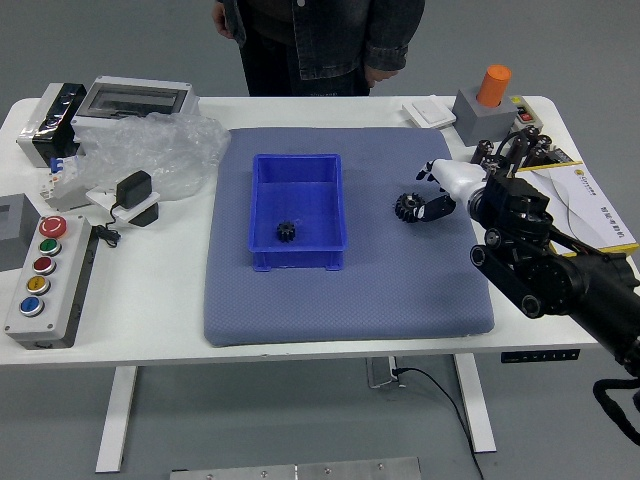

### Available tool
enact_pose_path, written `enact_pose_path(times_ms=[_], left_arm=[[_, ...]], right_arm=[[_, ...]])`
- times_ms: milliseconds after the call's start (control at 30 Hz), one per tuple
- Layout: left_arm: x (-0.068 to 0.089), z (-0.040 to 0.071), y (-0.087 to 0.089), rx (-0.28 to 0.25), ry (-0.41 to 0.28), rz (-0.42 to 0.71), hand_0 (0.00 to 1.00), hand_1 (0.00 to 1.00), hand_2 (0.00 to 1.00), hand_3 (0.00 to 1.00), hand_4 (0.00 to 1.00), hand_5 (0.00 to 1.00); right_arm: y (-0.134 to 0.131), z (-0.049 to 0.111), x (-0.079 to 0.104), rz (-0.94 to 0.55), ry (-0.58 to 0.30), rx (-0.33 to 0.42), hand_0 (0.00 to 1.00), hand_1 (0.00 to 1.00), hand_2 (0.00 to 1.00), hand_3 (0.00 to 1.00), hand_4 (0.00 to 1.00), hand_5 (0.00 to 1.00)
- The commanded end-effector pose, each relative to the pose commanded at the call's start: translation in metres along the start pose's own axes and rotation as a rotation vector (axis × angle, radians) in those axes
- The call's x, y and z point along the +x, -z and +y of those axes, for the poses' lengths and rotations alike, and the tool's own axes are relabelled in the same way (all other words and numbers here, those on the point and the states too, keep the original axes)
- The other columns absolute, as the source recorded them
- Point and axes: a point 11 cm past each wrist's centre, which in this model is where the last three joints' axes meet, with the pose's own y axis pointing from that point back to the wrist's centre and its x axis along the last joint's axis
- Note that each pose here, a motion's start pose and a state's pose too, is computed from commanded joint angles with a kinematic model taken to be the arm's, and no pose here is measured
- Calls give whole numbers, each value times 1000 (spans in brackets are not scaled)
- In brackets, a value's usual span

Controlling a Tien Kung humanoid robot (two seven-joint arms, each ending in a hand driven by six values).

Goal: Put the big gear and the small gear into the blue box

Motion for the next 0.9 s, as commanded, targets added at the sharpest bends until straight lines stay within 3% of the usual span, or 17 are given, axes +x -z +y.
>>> enact_pose_path(times_ms=[533, 900], left_arm=[[-1, 0, 0, -1, 1, 1, 729, 677, 704, 703, 447, 16], [0, 0, 1, 2, -1, 5, 729, 677, 704, 702, 448, 14]], right_arm=[[11, -2, -9, -23, 17, 11, 718, 658, 798, 784, 719, 295], [20, 1, 3, -23, 7, 26, 715, 656, 794, 779, 716, 292]])
